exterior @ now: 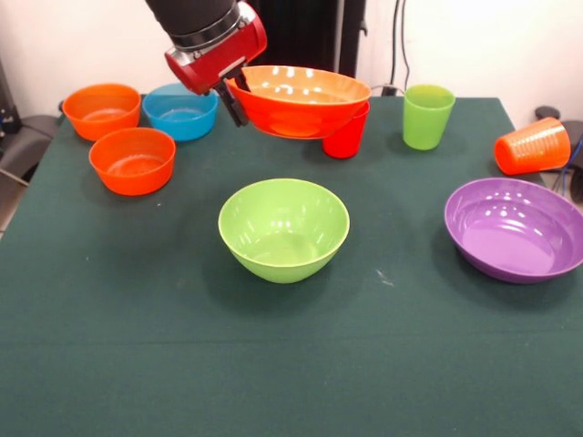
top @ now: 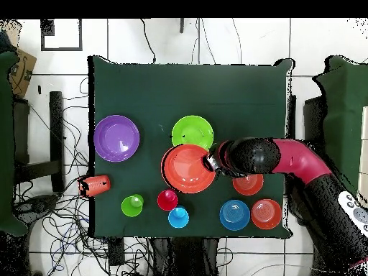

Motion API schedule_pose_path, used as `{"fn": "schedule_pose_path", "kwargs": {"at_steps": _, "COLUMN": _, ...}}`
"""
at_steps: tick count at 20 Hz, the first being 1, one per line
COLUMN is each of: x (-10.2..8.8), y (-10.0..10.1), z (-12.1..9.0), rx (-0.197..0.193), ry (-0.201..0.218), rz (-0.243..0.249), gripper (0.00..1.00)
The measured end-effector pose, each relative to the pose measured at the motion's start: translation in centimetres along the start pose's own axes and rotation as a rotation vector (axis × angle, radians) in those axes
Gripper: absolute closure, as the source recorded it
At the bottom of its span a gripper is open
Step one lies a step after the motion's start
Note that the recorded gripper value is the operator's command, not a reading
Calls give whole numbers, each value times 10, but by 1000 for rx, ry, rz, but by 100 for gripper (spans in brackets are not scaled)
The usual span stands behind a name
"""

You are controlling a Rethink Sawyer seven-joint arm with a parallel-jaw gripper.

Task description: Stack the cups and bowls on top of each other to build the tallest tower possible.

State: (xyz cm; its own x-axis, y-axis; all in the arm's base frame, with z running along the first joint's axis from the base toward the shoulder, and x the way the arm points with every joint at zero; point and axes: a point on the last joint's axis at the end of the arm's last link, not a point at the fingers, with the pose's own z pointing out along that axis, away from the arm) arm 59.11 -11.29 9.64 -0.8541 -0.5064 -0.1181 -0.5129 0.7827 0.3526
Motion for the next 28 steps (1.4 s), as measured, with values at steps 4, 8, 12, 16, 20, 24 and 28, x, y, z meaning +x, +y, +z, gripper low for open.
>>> {"fn": "schedule_pose_path", "kwargs": {"at_steps": 4, "x": 0, "y": 0, "z": 0, "rx": 0, "ry": 0, "rz": 0, "gripper": 100}}
{"fn": "schedule_pose_path", "kwargs": {"at_steps": 8, "x": -2, "y": 2, "z": 1, "rx": -1, "ry": 2, "rz": -5, "gripper": 100}}
{"fn": "schedule_pose_path", "kwargs": {"at_steps": 12, "x": -4, "y": 4, "z": 2, "rx": -1, "ry": 3, "rz": -9, "gripper": 100}}
{"fn": "schedule_pose_path", "kwargs": {"at_steps": 16, "x": -6, "y": 6, "z": 3, "rx": -2, "ry": 5, "rz": -13, "gripper": 100}}
{"fn": "schedule_pose_path", "kwargs": {"at_steps": 20, "x": -8, "y": 8, "z": 4, "rx": -2, "ry": 7, "rz": -19, "gripper": 100}}
{"fn": "schedule_pose_path", "kwargs": {"at_steps": 24, "x": -9, "y": 10, "z": 5, "rx": -2, "ry": 9, "rz": -23, "gripper": 100}}
{"fn": "schedule_pose_path", "kwargs": {"at_steps": 28, "x": -11, "y": 12, "z": 6, "rx": -1, "ry": 11, "rz": -28, "gripper": 100}}
